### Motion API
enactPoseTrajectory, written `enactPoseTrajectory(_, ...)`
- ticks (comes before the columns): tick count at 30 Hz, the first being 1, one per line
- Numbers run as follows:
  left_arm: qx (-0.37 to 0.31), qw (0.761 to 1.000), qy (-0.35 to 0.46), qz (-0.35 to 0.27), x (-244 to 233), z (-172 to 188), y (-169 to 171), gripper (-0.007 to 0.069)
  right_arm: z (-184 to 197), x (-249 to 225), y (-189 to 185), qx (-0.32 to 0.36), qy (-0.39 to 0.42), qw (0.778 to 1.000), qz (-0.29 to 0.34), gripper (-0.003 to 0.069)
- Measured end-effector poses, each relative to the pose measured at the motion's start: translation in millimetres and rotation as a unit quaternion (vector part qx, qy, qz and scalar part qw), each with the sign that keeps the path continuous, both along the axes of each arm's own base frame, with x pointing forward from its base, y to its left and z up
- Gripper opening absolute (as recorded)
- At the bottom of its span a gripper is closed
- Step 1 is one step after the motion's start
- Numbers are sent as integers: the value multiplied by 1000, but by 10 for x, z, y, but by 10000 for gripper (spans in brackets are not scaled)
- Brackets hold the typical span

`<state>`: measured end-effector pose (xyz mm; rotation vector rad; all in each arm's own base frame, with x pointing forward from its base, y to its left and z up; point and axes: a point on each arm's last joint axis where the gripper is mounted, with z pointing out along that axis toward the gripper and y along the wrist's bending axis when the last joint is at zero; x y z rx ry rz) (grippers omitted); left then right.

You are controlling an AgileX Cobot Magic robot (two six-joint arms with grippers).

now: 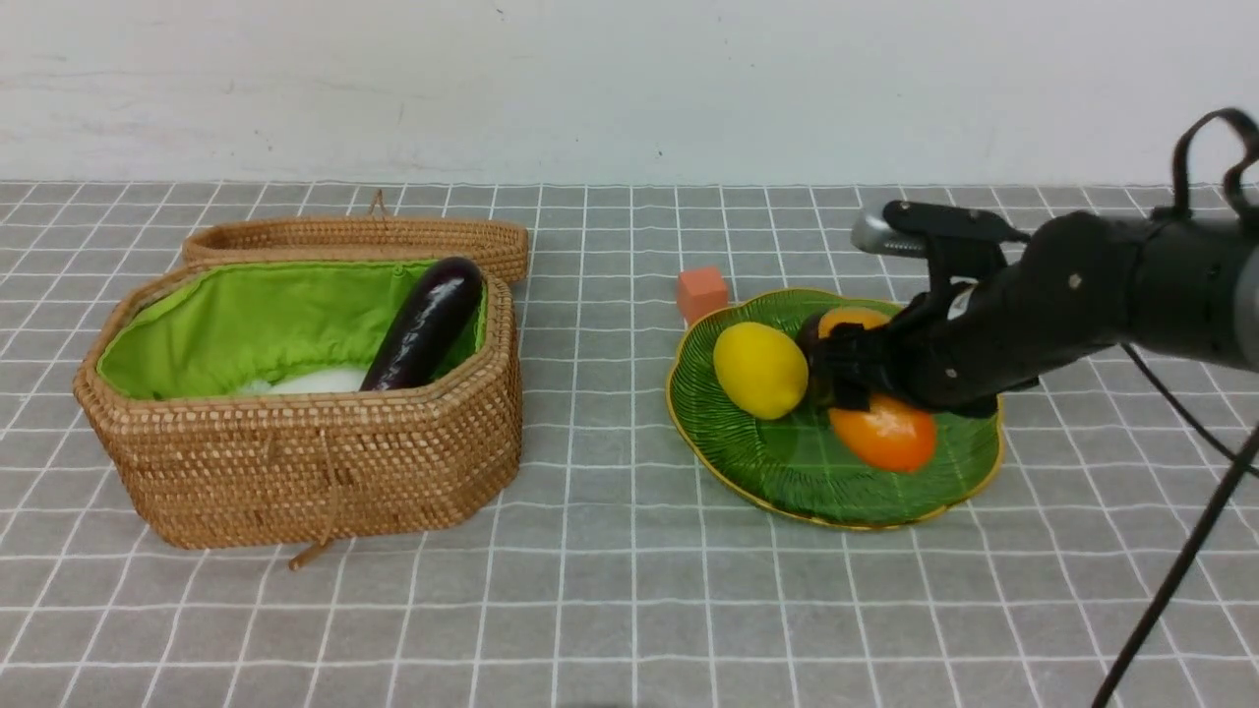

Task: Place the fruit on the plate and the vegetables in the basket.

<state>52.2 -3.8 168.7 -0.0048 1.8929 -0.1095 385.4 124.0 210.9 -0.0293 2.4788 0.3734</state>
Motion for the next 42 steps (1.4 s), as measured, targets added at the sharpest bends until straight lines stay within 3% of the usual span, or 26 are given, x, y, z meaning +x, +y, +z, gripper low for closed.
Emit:
enactPoseTrajectory(4,0,1000,0,0,0,0,0,238,-23,3,1,3,6,1000,-5,676)
enactPoseTrajectory(7,0,1000,0,0,0,0,0,238,-2,-25,-3,0,14,1000,-1,672)
enactPoseTrajectory(12,0,1000,0,0,0,0,0,239,229,-176,-26,0,32,999,11,604)
enactPoseTrajectory(16,0,1000,0,0,0,0,0,239,644,-483,-103,4,19,1000,23,486)
enactPoseTrajectory(20,0,1000,0,0,0,0,0,239,986,-947,-231,12,-4,999,30,293)
enactPoseTrajectory(24,0,1000,0,0,0,0,0,239,1027,-1387,-356,12,-3,999,34,95)
enactPoseTrajectory(27,0,1000,0,0,0,0,0,239,950,-1680,-446,8,3,999,36,-7)
enactPoseTrajectory(33,0,1000,0,0,0,0,0,239,817,-2103,-576,1,6,999,40,-18)
enactPoseTrajectory(42,0,1000,0,0,0,0,0,239,783,-2275,-615,-6,34,998,49,-18)
